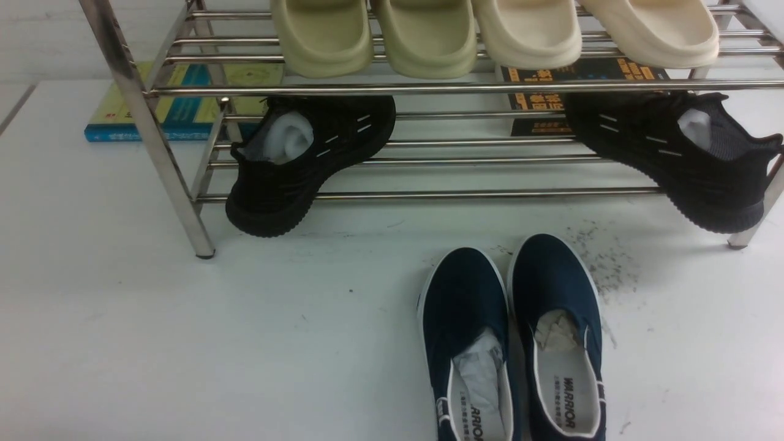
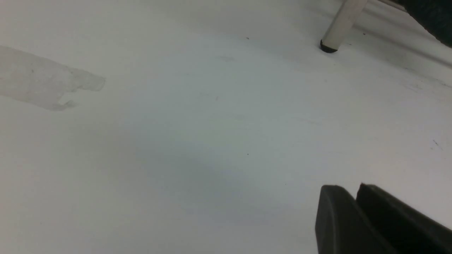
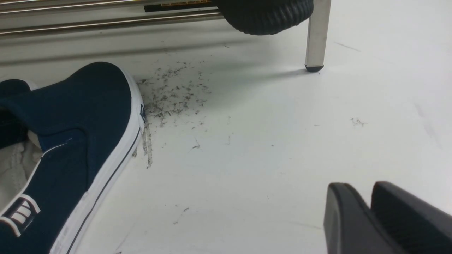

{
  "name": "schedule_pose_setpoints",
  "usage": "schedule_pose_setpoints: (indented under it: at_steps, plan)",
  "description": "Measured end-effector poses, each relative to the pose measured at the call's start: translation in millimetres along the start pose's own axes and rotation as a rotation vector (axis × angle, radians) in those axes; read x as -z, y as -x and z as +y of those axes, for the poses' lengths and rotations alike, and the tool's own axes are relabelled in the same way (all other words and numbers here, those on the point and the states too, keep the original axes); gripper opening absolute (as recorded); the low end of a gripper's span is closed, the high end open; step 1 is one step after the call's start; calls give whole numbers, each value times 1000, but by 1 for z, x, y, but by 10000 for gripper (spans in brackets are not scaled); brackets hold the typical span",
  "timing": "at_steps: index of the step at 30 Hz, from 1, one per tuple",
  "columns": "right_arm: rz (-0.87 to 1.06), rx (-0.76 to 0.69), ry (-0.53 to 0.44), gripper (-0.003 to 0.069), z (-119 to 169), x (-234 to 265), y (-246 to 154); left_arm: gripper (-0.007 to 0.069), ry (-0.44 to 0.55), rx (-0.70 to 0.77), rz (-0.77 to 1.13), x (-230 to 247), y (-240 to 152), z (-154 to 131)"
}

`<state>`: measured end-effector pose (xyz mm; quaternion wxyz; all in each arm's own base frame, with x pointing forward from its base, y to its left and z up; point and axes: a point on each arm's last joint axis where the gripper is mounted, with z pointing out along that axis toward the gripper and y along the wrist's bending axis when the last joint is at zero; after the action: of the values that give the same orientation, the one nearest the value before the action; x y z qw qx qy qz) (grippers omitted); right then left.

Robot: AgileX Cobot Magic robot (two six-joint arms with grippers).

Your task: Take the shoes off the shelf with your hand on the white table.

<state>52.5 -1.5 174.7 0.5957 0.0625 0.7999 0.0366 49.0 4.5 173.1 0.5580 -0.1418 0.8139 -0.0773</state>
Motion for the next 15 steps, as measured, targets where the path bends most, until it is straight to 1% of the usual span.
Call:
schedule_pose_setpoints:
  at_steps: [15]
  plan:
    - [0, 0, 0, 147, 0, 0, 0, 127, 0, -1, 0, 0, 0, 0]
